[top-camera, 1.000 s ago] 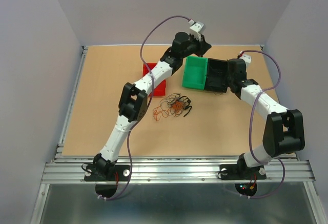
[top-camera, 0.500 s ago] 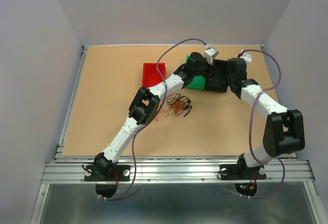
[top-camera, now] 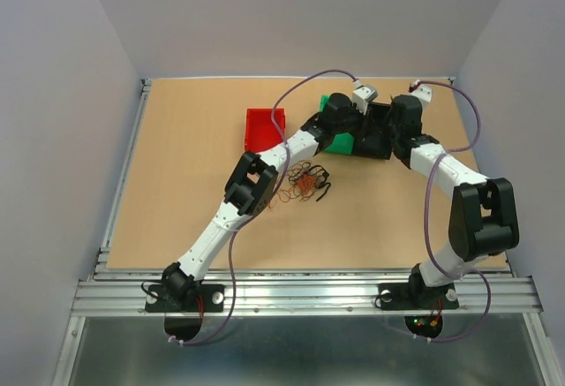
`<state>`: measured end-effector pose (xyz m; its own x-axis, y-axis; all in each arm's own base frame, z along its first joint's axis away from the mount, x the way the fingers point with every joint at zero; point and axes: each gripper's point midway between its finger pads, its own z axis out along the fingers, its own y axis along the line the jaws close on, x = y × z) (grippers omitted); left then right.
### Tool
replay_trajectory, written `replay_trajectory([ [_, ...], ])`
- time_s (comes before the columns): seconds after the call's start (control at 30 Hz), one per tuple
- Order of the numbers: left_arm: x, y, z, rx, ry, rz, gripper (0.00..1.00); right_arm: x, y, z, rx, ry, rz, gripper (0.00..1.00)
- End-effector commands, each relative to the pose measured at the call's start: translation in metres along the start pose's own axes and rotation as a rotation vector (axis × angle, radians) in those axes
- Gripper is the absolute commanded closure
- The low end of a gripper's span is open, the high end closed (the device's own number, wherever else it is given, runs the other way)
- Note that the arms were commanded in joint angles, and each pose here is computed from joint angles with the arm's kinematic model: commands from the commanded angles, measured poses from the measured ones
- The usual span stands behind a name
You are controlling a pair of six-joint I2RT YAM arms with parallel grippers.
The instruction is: Untangle the cables
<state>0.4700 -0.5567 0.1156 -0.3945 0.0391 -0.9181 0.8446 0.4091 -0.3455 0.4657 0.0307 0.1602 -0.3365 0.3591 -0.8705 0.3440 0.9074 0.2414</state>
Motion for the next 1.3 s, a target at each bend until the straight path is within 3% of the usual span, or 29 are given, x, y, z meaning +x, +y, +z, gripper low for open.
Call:
replay_trajectory([
  [0.0,-0.018,-0.019,0.003,0.039,-0.028,0.024,1.00,-0.043,0.028,0.010,-0.089,-0.160,0.081,1.00],
  [0.27,-0.007,-0.021,0.004,0.040,-0.002,-0.028,1.00,-0.040,0.035,0.031,-0.100,-0.194,0.094,0.99],
  [0.83,0.003,-0.008,-0.003,-0.059,0.042,-0.039,1.00,0.000,0.027,0.092,-0.095,-0.090,0.125,1.00],
  [1.27,-0.029,-0.005,-0.029,-0.117,0.026,0.027,1.00,0.027,0.024,0.118,-0.058,-0.017,0.083,0.99],
])
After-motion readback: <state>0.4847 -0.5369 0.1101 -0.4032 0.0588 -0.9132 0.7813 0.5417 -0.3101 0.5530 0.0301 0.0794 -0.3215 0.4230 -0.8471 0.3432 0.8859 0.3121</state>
